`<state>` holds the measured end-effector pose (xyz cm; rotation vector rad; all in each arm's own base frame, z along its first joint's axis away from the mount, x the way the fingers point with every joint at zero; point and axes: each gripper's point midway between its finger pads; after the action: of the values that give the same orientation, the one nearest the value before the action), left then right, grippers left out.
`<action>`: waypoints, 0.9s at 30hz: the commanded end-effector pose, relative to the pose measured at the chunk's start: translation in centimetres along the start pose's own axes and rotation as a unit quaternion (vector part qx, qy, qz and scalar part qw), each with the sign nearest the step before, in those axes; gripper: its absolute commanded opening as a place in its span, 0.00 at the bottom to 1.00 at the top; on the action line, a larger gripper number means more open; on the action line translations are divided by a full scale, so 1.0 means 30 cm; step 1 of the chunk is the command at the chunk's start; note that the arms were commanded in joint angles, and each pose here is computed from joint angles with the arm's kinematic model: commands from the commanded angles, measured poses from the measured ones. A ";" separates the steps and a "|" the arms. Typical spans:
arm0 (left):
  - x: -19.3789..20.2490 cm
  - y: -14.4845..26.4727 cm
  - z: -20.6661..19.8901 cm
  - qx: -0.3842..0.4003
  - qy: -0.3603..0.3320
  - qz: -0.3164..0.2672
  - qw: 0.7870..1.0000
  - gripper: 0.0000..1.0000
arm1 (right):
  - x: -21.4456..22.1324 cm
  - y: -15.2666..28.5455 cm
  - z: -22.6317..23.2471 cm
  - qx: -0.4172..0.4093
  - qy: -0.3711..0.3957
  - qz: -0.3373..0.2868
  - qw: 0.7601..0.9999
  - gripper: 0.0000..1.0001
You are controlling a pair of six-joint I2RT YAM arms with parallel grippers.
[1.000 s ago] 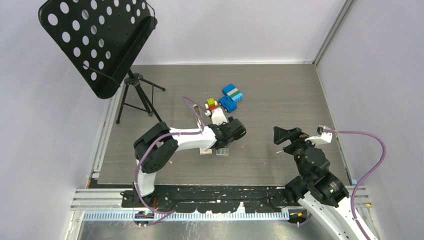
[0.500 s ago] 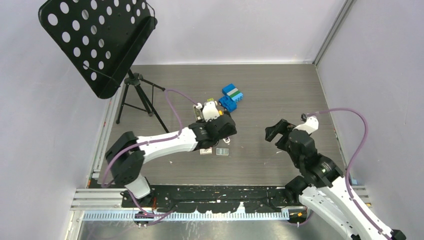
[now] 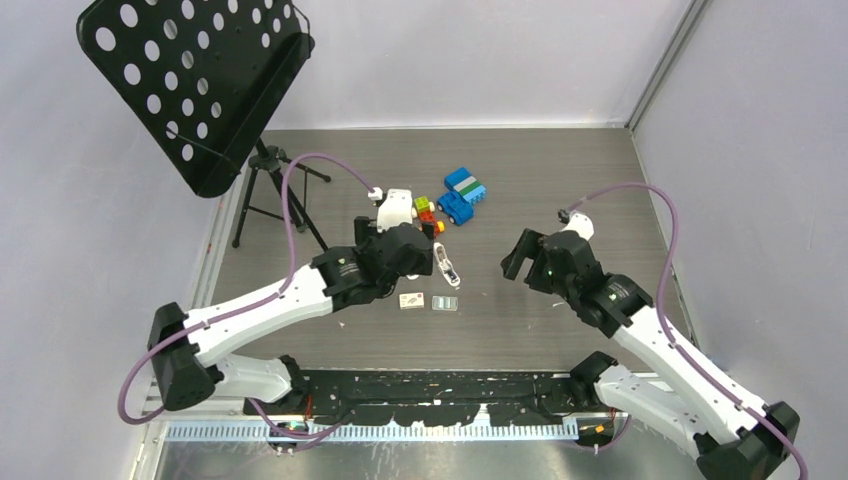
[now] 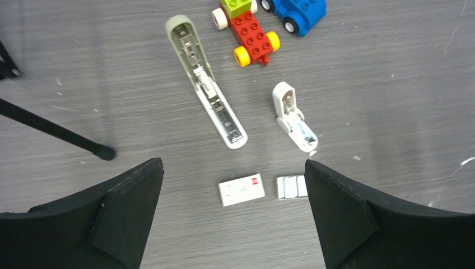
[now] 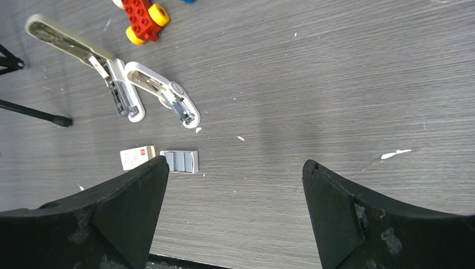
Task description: Load the staples into the stapler
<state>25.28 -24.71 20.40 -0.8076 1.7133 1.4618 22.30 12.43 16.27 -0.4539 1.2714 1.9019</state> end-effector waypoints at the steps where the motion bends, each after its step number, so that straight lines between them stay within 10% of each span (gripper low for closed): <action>1: -0.017 0.066 0.072 0.014 -0.121 0.008 0.992 1.00 | -0.018 -0.037 0.054 0.005 0.014 0.025 1.000 0.93; 13: -0.255 0.156 0.131 0.063 -0.155 -0.067 0.984 1.00 | 0.080 -0.159 0.111 0.077 -0.005 0.082 0.994 0.88; 27: -0.195 0.137 0.311 0.034 -0.108 -0.054 0.992 1.00 | 0.266 -0.251 0.306 0.098 0.057 0.125 0.986 0.52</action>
<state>27.35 -15.63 27.39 -0.6738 1.5208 1.3787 23.26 23.42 9.53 -0.3010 1.6588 1.9900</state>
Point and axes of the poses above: each gripper's point midway between its finger pads, its own y axis back along the fingers, its own z axis along the line the jaws close on, x = y × z, and after that the axes turned 2 degrees about -y, right-handed
